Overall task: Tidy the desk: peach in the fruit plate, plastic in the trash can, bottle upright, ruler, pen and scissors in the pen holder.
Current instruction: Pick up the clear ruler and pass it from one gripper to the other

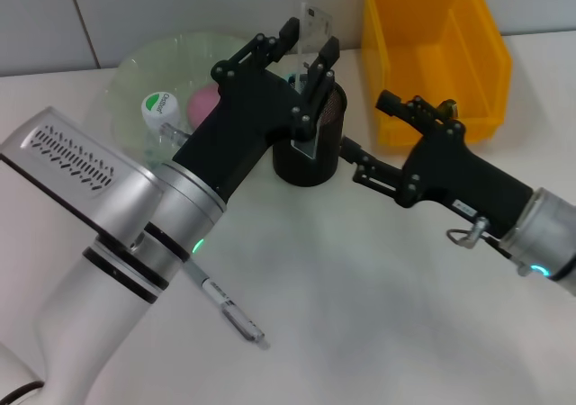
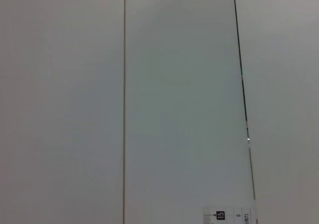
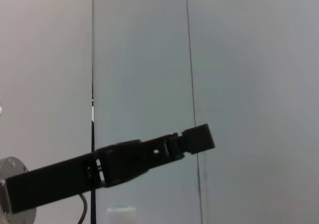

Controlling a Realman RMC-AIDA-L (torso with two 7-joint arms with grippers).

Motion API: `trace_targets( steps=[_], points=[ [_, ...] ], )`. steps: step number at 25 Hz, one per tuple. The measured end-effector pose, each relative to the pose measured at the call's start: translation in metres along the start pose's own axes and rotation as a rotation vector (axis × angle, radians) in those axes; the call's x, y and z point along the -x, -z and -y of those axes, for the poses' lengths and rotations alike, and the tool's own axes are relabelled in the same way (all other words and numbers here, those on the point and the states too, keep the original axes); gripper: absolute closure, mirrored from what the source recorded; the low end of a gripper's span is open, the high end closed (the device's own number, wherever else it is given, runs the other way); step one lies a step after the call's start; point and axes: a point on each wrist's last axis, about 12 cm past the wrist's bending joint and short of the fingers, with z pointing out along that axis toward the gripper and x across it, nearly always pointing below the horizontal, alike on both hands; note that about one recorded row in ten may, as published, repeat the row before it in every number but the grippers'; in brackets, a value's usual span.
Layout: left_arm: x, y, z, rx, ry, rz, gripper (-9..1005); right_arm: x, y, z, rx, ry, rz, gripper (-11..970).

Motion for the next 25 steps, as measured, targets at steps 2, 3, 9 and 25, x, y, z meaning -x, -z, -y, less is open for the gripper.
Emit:
trace_targets(
  steps=[2,3,9,25],
  points=[
    [0.0,-0.001,0.0,0.002,0.002,-0.002,598,-0.002,-0.006,-0.003,-0.006,0.003,0.002,130],
    [0.0,-0.002,0.0,0.005,0.002,-0.003,598,-0.003,-0.009,-0.004,-0.01,0.007,0.003,130],
    [0.0,-0.003,0.004,0.017,-0.037,-0.005,598,-0.009,-0.023,-0.017,-0.059,-0.011,0.011,130],
    [0.001,-0.006,0.007,0.002,-0.048,-0.002,598,-0.017,-0.039,-0.027,-0.072,-0.035,-0.047,131]
  ],
)
